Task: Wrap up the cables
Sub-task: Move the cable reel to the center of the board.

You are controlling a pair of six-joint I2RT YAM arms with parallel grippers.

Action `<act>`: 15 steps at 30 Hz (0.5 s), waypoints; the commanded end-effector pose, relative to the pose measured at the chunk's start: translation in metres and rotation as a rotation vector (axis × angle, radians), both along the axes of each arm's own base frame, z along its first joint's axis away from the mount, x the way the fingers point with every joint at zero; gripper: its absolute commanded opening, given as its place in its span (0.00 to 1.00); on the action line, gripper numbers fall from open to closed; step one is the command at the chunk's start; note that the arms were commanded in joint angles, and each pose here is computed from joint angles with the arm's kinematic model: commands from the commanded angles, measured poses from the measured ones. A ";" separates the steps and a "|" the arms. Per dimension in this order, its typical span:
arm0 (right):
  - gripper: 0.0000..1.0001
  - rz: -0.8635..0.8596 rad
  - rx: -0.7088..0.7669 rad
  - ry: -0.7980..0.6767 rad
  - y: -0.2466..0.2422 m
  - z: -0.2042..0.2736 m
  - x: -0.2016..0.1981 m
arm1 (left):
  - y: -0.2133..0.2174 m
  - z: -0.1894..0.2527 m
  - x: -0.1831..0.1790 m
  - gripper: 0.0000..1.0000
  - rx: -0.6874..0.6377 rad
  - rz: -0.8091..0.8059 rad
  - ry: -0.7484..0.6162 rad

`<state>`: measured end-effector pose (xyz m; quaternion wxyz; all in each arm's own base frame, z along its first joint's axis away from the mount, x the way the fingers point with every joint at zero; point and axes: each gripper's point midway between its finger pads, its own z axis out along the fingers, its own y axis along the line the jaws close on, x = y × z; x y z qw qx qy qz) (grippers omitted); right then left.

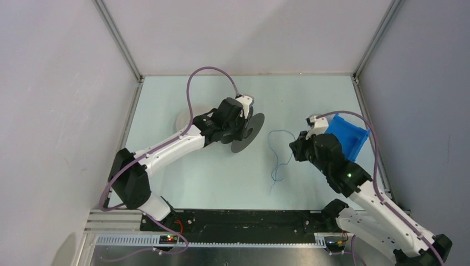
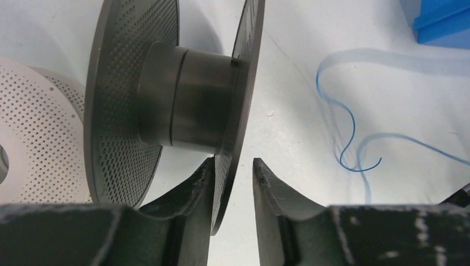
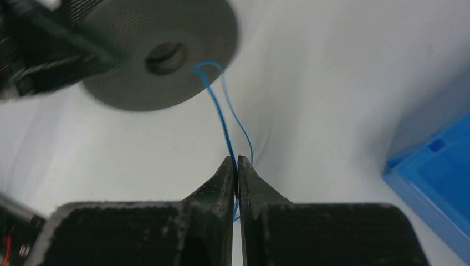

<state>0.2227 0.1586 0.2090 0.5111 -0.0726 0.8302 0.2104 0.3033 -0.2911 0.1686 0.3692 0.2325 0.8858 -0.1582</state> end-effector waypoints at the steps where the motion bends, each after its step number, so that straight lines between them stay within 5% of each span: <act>1: 0.08 -0.150 0.076 0.017 -0.018 0.000 0.036 | -0.005 0.032 -0.004 0.37 -0.094 -0.006 -0.032; 15: 0.07 -0.244 0.158 0.099 -0.042 -0.035 0.046 | 0.036 0.072 0.013 0.57 -0.088 0.095 -0.144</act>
